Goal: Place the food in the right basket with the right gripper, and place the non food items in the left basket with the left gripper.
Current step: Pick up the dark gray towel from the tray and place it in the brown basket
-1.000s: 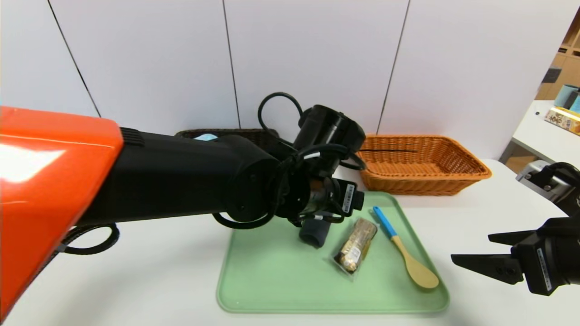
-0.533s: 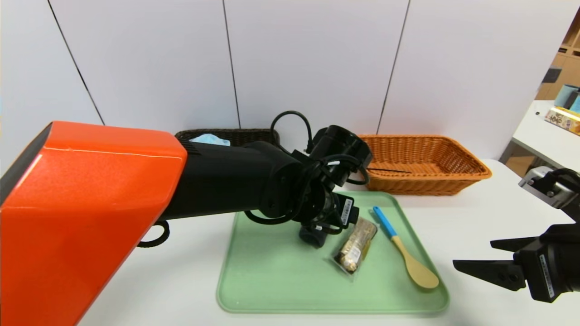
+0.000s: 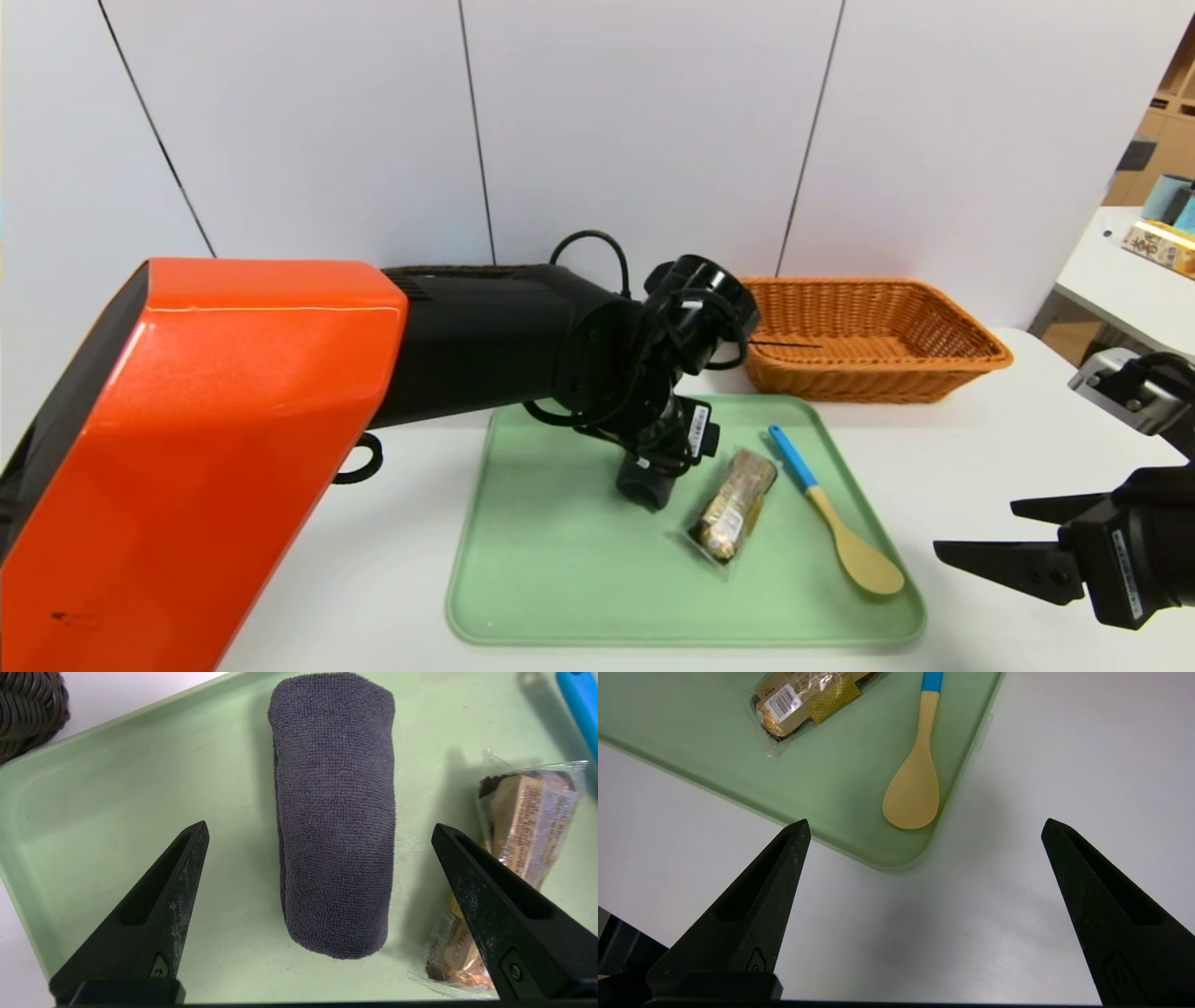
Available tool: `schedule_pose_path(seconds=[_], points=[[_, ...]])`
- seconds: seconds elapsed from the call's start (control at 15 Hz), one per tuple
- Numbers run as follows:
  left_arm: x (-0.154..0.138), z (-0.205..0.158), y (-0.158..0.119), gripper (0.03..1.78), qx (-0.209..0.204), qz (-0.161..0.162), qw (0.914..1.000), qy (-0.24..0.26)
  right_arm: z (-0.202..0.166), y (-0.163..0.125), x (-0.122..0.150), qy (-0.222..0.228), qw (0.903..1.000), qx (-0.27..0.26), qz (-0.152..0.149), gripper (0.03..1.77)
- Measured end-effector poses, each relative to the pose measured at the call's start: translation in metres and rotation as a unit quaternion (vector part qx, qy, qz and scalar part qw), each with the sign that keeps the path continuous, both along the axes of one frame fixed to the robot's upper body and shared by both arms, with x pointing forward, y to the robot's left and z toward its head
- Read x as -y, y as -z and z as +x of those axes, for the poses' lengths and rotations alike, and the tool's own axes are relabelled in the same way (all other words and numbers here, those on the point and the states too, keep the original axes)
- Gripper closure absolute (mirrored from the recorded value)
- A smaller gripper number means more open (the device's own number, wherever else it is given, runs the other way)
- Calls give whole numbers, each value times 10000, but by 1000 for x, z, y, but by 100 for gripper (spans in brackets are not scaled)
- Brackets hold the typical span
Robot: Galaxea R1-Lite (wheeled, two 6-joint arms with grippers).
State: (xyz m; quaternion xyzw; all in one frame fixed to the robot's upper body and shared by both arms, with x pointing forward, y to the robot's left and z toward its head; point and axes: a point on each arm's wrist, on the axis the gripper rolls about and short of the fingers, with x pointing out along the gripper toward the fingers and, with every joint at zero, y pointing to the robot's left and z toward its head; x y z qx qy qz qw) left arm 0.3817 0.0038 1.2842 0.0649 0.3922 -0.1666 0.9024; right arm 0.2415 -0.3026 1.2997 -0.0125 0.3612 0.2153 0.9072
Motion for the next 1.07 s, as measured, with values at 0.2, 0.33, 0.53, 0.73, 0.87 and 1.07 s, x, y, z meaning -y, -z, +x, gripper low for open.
schedule_pose_path(seconds=[0.2,0.33,0.53,0.73,0.87,1.07], points=[[0,4,6,12,-61,69,9999,-49,1,2,0,4,10000,82,12,9],[1,5,10,12,-74,90,9999,-54,1,3,0,0,10000,71,9,9],[3,7,14,12,-84,83,9999,-55,0,5,0,-2,10000,28,5,9],[5,8,17,12,-109,77,9999,-55,-1,6,0,-5,10000,9,2,9],[5,8,18,12,-162,3,9998,-109,-1,6,0,-9,10000,8,5,9],[4,9,19,12,-246,-63,9996,-81,0,6,0,-11,10000,-2,5,9]])
